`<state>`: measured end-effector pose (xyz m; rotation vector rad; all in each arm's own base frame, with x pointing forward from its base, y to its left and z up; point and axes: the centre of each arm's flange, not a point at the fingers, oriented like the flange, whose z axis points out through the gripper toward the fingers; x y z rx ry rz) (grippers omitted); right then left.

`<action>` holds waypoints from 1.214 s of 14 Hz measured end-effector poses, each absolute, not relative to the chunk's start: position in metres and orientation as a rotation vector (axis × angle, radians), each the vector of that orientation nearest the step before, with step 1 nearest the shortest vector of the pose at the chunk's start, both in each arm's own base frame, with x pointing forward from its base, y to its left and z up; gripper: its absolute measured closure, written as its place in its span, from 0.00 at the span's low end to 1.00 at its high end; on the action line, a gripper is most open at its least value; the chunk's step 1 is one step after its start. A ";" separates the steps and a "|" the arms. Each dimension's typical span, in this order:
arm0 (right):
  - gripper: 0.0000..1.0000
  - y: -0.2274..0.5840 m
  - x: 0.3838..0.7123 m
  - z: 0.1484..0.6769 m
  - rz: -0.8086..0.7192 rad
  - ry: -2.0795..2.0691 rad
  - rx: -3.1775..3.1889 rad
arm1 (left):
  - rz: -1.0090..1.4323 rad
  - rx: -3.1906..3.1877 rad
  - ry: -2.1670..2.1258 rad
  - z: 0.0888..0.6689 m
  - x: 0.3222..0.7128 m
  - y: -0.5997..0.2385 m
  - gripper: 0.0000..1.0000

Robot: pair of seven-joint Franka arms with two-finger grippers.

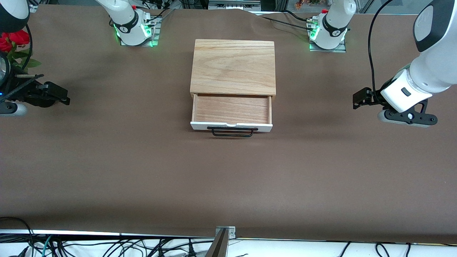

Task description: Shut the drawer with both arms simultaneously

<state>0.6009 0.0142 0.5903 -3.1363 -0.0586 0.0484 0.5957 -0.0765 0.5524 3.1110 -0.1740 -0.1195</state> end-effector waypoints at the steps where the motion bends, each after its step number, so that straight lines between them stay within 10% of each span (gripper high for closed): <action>1: 0.00 0.014 0.601 0.590 0.048 -0.059 -3.136 | -0.120 3.111 -0.174 0.552 0.596 -0.076 0.00; 17: 0.00 0.014 0.602 0.588 0.053 -0.046 -3.137 | -0.125 3.107 -0.166 0.551 0.597 -0.074 0.00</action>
